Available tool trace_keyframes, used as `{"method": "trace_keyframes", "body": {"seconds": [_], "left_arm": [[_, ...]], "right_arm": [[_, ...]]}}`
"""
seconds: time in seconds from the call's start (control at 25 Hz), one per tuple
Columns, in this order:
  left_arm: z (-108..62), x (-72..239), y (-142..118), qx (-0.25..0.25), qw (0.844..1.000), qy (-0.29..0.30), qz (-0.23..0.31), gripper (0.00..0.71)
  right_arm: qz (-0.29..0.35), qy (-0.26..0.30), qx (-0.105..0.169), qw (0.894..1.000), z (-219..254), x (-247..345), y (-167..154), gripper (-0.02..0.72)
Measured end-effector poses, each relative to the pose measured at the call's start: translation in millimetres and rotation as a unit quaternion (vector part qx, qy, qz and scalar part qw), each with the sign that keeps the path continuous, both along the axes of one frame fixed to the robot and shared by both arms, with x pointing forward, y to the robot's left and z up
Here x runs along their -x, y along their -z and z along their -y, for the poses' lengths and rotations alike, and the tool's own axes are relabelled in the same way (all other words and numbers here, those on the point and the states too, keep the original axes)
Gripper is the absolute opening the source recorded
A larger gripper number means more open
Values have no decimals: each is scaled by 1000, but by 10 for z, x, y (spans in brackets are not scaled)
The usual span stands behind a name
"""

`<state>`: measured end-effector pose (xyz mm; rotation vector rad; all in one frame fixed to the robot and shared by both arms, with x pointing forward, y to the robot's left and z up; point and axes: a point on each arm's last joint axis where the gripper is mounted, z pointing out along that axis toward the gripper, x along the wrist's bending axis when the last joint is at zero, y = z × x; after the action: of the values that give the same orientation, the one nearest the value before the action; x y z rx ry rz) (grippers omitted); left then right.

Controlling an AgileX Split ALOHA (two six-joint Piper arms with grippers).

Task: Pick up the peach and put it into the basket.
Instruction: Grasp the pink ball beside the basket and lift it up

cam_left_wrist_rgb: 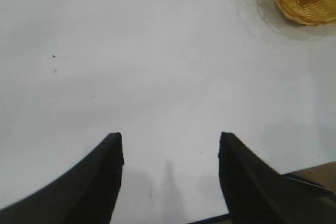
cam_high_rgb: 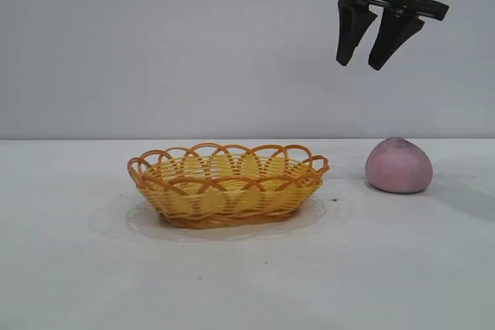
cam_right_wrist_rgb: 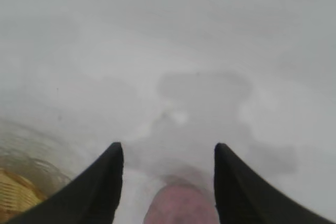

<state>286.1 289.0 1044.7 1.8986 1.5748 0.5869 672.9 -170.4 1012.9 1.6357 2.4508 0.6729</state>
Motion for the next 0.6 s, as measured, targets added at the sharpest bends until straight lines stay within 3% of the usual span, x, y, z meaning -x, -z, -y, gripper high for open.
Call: {"method": "trace_keyframes", "body": {"seconds": [0.2,0.44,0.6], "left_arm": [[-72,199,-4,-14,999,-6,35,395],[-171,523,5,-12,990,-20,138,395],[-177,546,14,-10,989,-22,144,395]], "right_arm": [[-15,-14,9,1000,6,33,14,384],[-49,-24,15,998,13,94,33,384],[-75,-32,28,996,34,148,42,384]]}}
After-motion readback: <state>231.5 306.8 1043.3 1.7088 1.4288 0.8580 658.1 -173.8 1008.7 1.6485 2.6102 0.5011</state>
